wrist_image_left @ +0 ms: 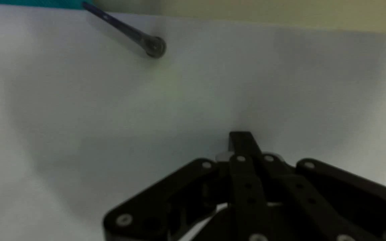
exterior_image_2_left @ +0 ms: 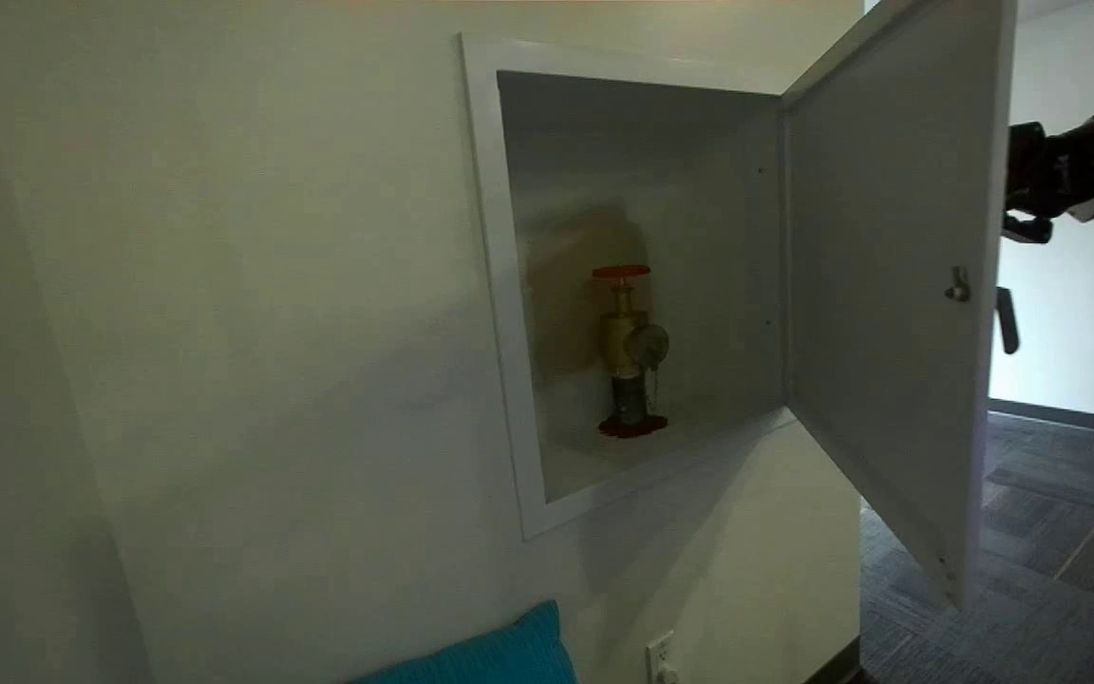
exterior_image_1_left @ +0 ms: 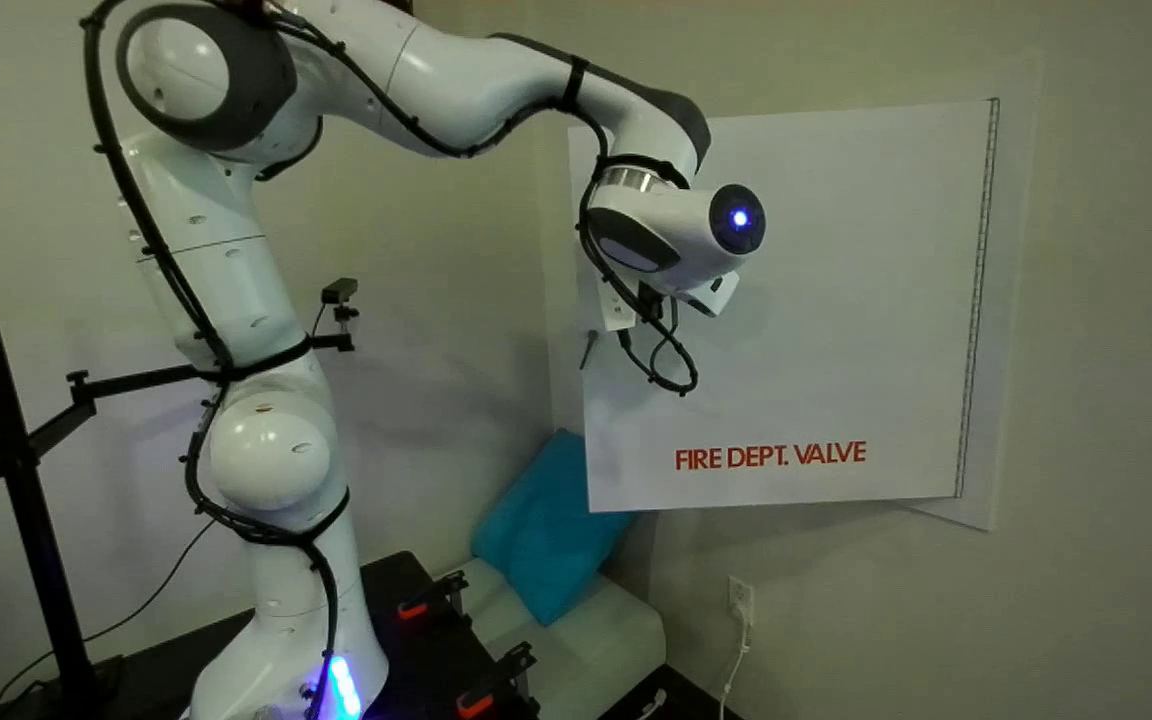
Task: Close the door
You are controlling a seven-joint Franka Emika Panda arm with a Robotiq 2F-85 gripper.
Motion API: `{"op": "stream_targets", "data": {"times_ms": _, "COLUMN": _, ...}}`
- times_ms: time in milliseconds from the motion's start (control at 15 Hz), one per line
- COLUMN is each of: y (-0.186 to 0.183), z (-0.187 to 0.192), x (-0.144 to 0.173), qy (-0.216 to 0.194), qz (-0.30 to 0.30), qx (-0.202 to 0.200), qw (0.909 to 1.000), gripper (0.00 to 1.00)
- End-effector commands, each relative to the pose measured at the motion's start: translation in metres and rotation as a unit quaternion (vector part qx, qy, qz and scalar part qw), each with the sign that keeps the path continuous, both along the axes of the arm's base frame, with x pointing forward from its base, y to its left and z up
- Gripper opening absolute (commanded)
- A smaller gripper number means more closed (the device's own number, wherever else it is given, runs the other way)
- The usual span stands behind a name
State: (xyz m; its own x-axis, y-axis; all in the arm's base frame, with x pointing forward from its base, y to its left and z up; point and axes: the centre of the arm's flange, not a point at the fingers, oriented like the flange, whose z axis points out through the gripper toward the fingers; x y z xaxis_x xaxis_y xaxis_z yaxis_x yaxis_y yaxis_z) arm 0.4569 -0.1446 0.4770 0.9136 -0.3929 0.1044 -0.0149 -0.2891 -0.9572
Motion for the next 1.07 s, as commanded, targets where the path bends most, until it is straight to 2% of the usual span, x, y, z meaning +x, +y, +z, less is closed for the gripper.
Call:
{"op": "stream_targets", "data": {"times_ms": 0, "y": 0.056, "z": -0.01, "x": 0.047, "qy": -0.069, "qz": 0.01, "qx": -0.021, "qw": 0.9974, "gripper": 0.0}}
{"op": "stream_targets", "data": {"times_ms": 267, "y": 0.114, "z": -0.017, "x": 0.089, "qy": -0.157, "qz": -0.002, "qx": -0.058, "qw": 0.986, "gripper": 0.0}}
{"op": "stream_targets", "data": {"times_ms": 533, "y": 0.155, "z": -0.017, "x": 0.124, "qy": -0.231, "qz": -0.028, "qx": -0.095, "qw": 0.9678, "gripper": 0.0}}
{"op": "stream_targets", "data": {"times_ms": 800, "y": 0.179, "z": -0.013, "x": 0.152, "qy": -0.27, "qz": -0.069, "qx": -0.142, "qw": 0.9499, "gripper": 0.0}}
{"op": "stream_targets", "data": {"times_ms": 1000, "y": 0.198, "z": -0.004, "x": 0.172, "qy": -0.277, "qz": -0.092, "qx": -0.193, "qw": 0.9369, "gripper": 0.0}}
